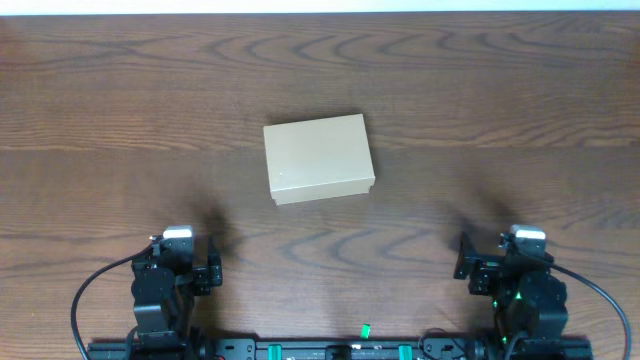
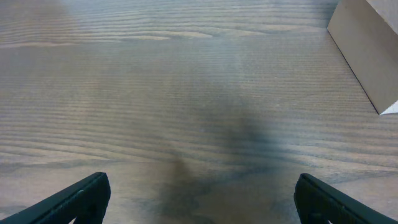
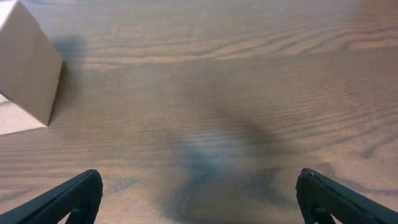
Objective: Pack container
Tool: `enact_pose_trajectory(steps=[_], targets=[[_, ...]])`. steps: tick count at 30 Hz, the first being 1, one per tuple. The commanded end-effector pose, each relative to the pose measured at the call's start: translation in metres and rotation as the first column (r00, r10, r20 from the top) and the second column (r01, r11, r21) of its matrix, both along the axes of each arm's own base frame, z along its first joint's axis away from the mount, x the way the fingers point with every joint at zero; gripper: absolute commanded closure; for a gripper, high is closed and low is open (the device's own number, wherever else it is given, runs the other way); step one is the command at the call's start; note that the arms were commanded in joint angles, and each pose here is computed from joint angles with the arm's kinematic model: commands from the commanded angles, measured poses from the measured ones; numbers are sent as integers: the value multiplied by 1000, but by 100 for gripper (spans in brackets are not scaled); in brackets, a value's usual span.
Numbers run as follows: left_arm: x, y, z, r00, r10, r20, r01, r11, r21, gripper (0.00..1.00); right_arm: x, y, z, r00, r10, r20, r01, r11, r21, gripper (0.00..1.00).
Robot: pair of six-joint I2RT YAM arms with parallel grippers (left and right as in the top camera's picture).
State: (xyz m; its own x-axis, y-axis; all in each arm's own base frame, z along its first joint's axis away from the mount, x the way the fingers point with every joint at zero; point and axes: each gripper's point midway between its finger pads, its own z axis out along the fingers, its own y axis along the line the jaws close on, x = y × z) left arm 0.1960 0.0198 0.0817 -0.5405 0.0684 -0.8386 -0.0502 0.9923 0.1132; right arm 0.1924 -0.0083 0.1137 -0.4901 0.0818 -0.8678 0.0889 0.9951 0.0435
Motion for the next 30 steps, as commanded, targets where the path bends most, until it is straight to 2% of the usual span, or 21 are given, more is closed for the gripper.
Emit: enact_pose_trajectory(steps=[1,8,19,30], targets=[[-1,3,-3,1000,17,-3,-17,1000,2,5,1,2,-8,1000,24,-9,-24,1000,-19,1],[-1,3,-3,1000,17,-3,-17,1000,2,5,6,11,-32,997,74,-35,-73,997,9,1],[-1,3,-3,1000,17,-3,-17,1000,2,5,3,20,-35,988,142,-56,-143,989,-22,1],[-1,3,-3,1000,17,-3,-17,1000,2,5,3,21,-35,988,144,-55,-146,989,-22,1]])
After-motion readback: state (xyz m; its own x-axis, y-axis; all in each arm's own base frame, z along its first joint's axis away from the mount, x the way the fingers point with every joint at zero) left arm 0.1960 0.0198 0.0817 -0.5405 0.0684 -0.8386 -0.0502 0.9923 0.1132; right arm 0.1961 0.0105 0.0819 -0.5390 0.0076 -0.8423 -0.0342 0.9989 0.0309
